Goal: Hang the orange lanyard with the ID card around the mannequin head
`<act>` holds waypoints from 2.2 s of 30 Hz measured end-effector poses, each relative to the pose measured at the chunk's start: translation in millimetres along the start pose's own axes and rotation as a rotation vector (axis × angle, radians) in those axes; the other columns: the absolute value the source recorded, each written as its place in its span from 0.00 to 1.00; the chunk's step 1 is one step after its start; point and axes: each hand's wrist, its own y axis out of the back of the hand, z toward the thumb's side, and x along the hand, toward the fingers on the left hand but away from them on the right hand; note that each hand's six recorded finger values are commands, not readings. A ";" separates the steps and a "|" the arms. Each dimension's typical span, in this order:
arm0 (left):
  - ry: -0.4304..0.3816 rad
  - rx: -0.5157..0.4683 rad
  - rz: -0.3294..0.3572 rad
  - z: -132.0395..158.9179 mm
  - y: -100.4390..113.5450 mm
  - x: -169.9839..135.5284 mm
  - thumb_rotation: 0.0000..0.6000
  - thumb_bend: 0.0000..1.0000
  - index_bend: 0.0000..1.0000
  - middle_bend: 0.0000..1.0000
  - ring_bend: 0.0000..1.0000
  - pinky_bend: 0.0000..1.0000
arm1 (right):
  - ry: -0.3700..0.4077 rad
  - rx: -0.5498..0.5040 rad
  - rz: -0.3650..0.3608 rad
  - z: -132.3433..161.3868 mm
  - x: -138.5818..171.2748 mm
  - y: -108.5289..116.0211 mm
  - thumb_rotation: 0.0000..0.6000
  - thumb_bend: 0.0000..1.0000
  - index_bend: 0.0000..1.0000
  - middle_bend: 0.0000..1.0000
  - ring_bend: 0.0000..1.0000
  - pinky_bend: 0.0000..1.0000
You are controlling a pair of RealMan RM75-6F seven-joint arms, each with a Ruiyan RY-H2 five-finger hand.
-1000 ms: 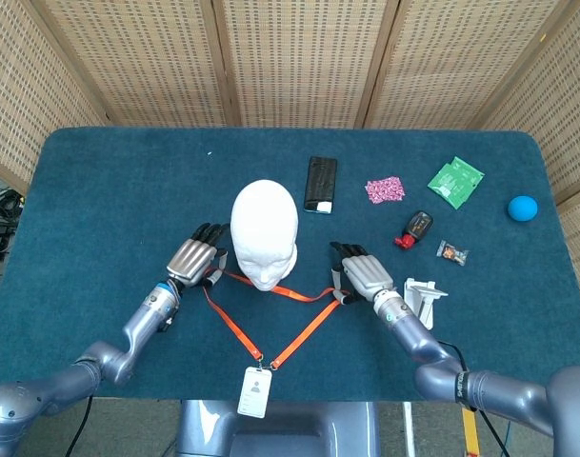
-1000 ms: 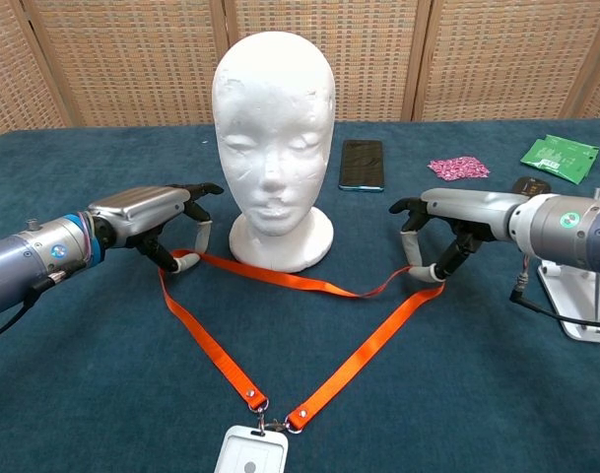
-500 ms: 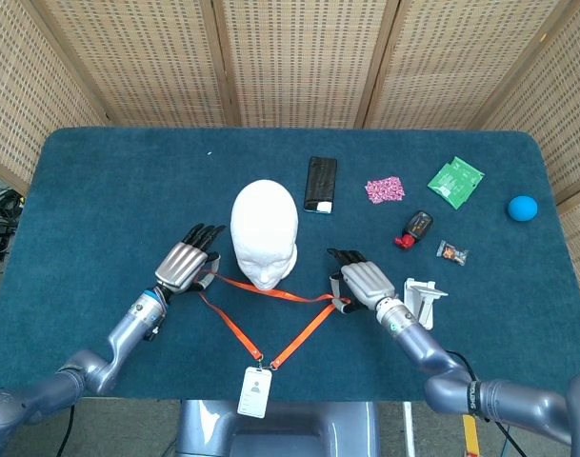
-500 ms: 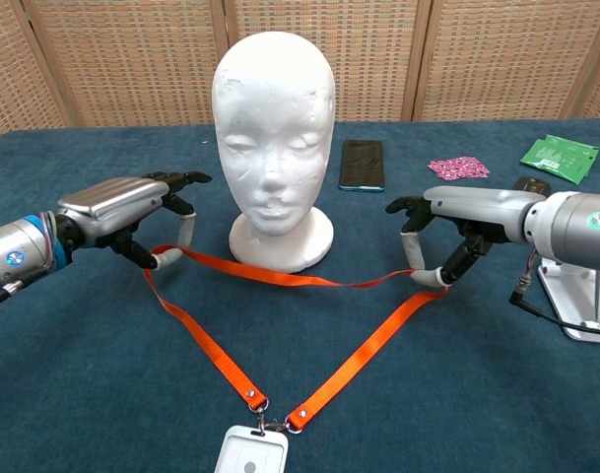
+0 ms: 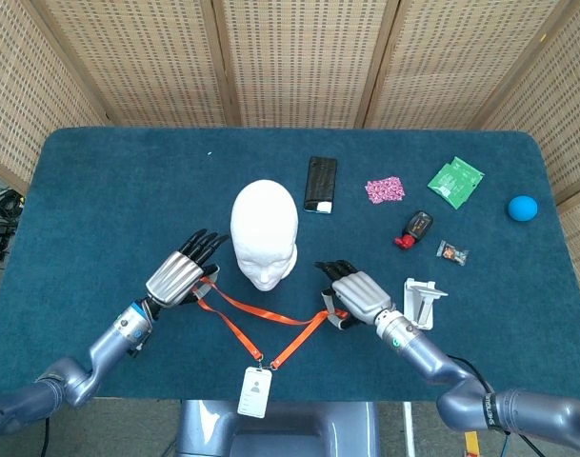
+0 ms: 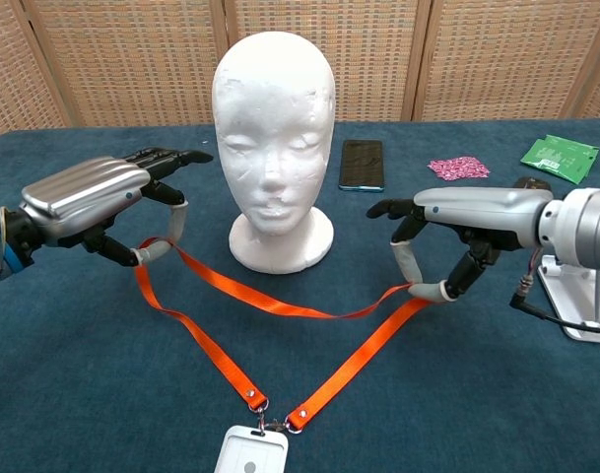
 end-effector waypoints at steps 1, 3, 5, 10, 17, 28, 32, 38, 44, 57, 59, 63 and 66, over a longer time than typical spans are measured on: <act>-0.011 0.006 0.012 1.8 2.2 -1.3 1.00 0.43 0.71 0.00 0.00 0.00 | 0.006 -0.001 -0.002 1.7 0.9 0.9 1.00 0.61 0.74 0.00 0.00 0.00; -0.023 0.014 0.024 3.7 4.2 -2.4 1.00 0.43 0.71 0.00 0.00 0.00 | 0.016 -0.004 -0.010 5.1 2.7 3.3 1.00 0.61 0.74 0.00 0.00 0.00; -0.037 0.022 0.045 5.7 7.7 -3.3 1.00 0.43 0.72 0.00 0.00 0.00 | 0.026 -0.006 -0.015 8.7 4.6 5.3 1.00 0.61 0.74 0.00 0.00 0.00; -0.075 0.038 0.101 8.8 16.7 -6.3 1.00 0.43 0.72 0.00 0.00 0.00 | 0.052 0.003 -0.028 17.0 10.3 10.2 1.00 0.61 0.75 0.00 0.00 0.00; -0.106 0.057 0.163 8.9 26.7 -11.3 1.00 0.43 0.72 0.00 0.00 0.00 | 0.072 0.003 -0.053 25.9 19.2 15.8 1.00 0.61 0.75 0.00 0.00 0.00; -0.118 0.032 0.284 11.7 56.1 -20.7 1.00 0.43 0.73 0.00 0.00 0.00 | 0.122 0.017 -0.116 43.9 41.6 40.5 1.00 0.61 0.76 0.00 0.00 0.00; -0.114 0.023 0.312 12.1 67.0 -20.1 1.00 0.43 0.73 0.00 0.00 0.00 | 0.129 0.007 -0.158 47.3 46.3 55.2 1.00 0.61 0.76 0.00 0.00 0.00; -0.111 0.010 0.350 14.3 85.7 -16.0 1.00 0.43 0.74 0.00 0.00 0.00 | 0.132 -0.014 -0.225 49.5 52.0 78.5 1.00 0.61 0.76 0.00 0.00 0.00; -0.061 -0.023 0.379 7.1 109.5 -3.8 1.00 0.43 0.74 0.00 0.00 0.00 | 0.124 -0.066 -0.315 48.7 54.9 111.5 1.00 0.61 0.76 0.00 0.00 0.00; 0.069 -0.068 0.381 -25.6 151.8 29.8 1.00 0.43 0.74 0.00 0.00 0.00 | 0.040 -0.219 -0.472 21.6 53.3 178.9 1.00 0.61 0.76 0.01 0.00 0.00; 0.085 -0.082 0.377 -28.1 154.7 33.3 1.00 0.43 0.73 0.00 0.00 0.00 | 0.033 -0.228 -0.483 18.2 52.7 185.3 1.00 0.61 0.76 0.01 0.00 0.00; 0.117 -0.105 0.366 -32.7 160.2 41.8 1.00 0.43 0.73 0.00 0.00 0.00 | 0.026 -0.265 -0.494 14.5 50.4 195.0 1.00 0.61 0.76 0.01 0.00 0.00; 0.128 -0.104 0.362 -33.5 163.2 46.7 1.00 0.43 0.73 0.00 0.00 0.00 | 0.020 -0.288 -0.501 12.5 47.7 201.6 1.00 0.61 0.76 0.01 0.00 0.00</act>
